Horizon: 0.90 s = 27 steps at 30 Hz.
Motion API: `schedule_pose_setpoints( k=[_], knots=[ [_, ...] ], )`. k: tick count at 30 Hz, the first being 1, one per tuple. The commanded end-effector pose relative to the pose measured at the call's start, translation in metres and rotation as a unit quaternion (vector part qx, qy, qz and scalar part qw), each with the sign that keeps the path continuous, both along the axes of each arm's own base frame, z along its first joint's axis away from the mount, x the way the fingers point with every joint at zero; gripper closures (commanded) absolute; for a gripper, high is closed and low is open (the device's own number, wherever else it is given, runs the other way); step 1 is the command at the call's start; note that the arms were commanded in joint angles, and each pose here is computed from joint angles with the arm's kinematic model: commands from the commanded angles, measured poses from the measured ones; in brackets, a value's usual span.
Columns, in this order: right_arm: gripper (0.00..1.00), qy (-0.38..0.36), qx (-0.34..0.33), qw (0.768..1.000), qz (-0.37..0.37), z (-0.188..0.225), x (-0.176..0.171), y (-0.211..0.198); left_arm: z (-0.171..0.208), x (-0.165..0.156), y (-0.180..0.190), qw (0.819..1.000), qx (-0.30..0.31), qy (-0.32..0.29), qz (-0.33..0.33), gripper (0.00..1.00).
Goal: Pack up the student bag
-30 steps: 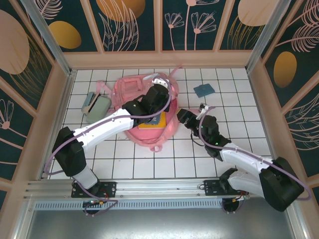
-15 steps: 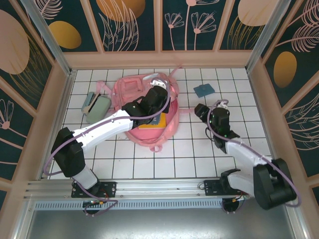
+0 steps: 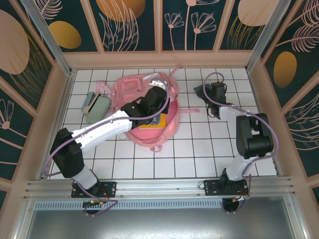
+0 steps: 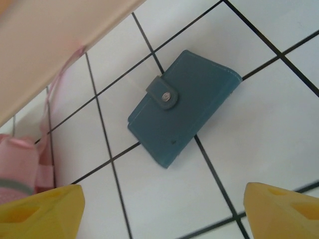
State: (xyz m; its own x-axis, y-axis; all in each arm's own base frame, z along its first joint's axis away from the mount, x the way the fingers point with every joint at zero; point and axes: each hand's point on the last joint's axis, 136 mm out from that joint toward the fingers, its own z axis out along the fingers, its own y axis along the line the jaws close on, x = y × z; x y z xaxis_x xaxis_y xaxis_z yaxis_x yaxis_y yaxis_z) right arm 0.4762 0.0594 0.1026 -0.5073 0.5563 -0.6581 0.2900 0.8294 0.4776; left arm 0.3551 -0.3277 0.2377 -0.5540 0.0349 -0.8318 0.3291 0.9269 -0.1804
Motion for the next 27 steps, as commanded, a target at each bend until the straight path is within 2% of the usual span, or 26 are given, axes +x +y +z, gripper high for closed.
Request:
schedule_pose_setpoints(
  k=[1,8,14,22,24,27],
  knots=[
    [0.22,0.019,0.006,1.000,-0.001,-0.012,0.018,-0.006,0.025,0.002,0.011,0.999,-0.019,-0.027,0.017,1.00],
    [0.30,0.067,0.011,0.998,-0.010,-0.046,0.052,-0.012,0.024,0.002,0.009,0.999,-0.015,-0.028,0.014,1.00],
    [0.36,0.090,0.036,0.995,0.000,-0.063,0.063,-0.003,0.025,0.003,0.010,0.999,-0.013,-0.033,0.014,1.00],
    [0.36,0.131,0.014,0.991,0.017,-0.088,0.068,0.016,0.022,0.002,0.010,0.999,-0.012,-0.031,0.011,1.00],
    [0.40,0.136,0.011,0.990,0.017,-0.091,0.071,0.016,0.022,0.001,0.011,0.999,-0.013,-0.031,0.011,1.00],
    [0.57,0.142,0.012,0.990,0.018,-0.095,0.074,0.015,0.022,0.000,0.012,0.999,-0.014,-0.032,0.012,1.00]
  ],
)
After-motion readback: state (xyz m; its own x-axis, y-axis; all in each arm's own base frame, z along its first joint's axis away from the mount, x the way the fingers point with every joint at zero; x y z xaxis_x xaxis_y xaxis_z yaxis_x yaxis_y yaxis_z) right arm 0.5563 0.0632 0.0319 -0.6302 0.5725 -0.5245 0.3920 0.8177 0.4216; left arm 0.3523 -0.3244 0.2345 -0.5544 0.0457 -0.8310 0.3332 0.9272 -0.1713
